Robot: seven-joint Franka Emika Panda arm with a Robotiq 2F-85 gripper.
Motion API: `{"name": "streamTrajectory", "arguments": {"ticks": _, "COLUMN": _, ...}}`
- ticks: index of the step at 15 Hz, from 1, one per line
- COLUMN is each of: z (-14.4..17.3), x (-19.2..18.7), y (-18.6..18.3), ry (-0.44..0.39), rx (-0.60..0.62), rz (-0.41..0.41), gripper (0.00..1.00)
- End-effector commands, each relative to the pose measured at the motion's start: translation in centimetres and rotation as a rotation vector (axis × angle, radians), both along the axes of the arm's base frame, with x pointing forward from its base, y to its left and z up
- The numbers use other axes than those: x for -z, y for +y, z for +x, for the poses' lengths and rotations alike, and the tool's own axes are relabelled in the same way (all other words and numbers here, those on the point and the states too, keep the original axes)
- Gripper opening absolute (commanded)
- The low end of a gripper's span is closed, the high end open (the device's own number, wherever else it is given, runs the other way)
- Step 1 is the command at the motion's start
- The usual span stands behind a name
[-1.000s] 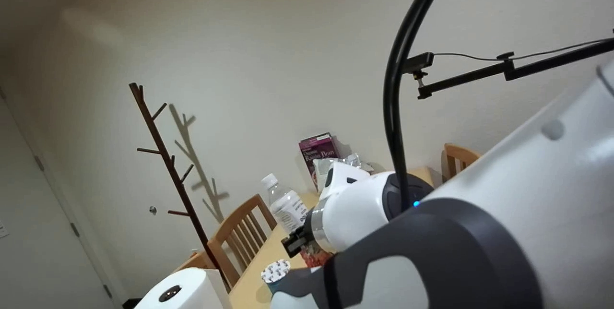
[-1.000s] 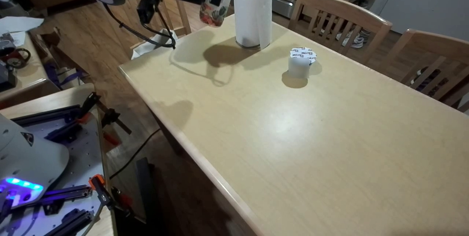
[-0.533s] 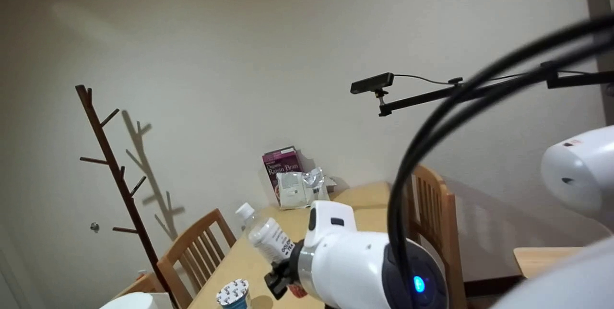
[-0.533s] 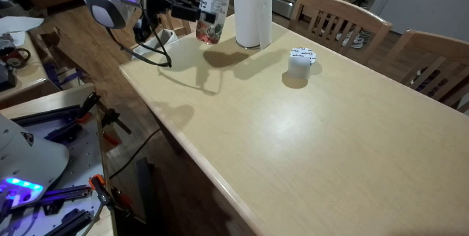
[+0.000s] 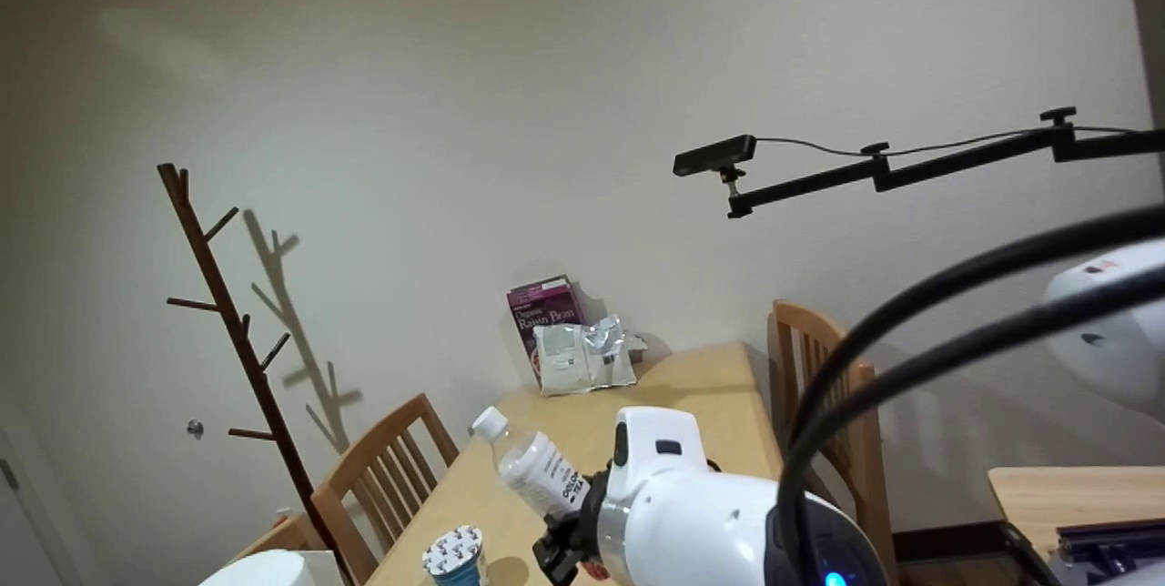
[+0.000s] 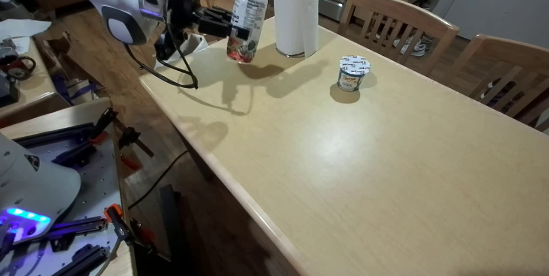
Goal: Move the tissue roll to the top left corner of the table and put the bottle on the chair on the table
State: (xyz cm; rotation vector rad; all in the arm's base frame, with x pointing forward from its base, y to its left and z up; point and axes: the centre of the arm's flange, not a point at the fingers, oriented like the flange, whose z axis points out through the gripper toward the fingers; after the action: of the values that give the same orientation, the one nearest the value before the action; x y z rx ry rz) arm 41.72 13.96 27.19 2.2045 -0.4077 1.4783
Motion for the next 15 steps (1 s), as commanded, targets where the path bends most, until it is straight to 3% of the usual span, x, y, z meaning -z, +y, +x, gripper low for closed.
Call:
{"name": "streamTrajectory", "arguments": {"ticks": 1, "z": -0.9, "x": 2.3, "y": 0.2, "ry": 0.001, "rx": 0.026, "rz": -0.029, "gripper": 0.29}}
{"name": "streamTrajectory", "arguments": {"ticks": 5, "z": -2.2, "x": 5.5, "y": -0.3, "ry": 0.029, "rx": 0.046, "rz": -0.037, "gripper": 0.29}}
{"name": "streamTrajectory", "arguments": {"ticks": 6, "z": -1.8, "x": 4.4, "y": -0.4, "ry": 0.045, "rx": 0.023, "rz": -0.027, "gripper": 0.29}}
{"name": "streamTrajectory", "arguments": {"ticks": 7, "z": -1.9, "x": 4.9, "y": -0.4, "ry": 0.051, "rx": 0.02, "rz": -0.037, "gripper": 0.54}}
{"name": "streamTrajectory", "arguments": {"ticks": 9, "z": -1.8, "x": 4.9, "y": -0.2, "ry": 0.049, "rx": 0.017, "rz": -0.037, "gripper": 0.54}}
{"name": "streamTrajectory", "arguments": {"ticks": 10, "z": -1.8, "x": 4.8, "y": -0.2, "ry": 0.047, "rx": 0.017, "rz": -0.037, "gripper": 0.29}}
{"name": "streamTrajectory", "arguments": {"ticks": 11, "z": -1.9, "x": 4.6, "y": -0.2, "ry": 0.015, "rx": 0.004, "rz": -0.084, "gripper": 0.29}}
{"name": "streamTrajectory", "arguments": {"ticks": 15, "z": -1.7, "x": 5.6, "y": 0.2, "ry": -0.056, "rx": -0.015, "rz": -0.084, "gripper": 0.29}}
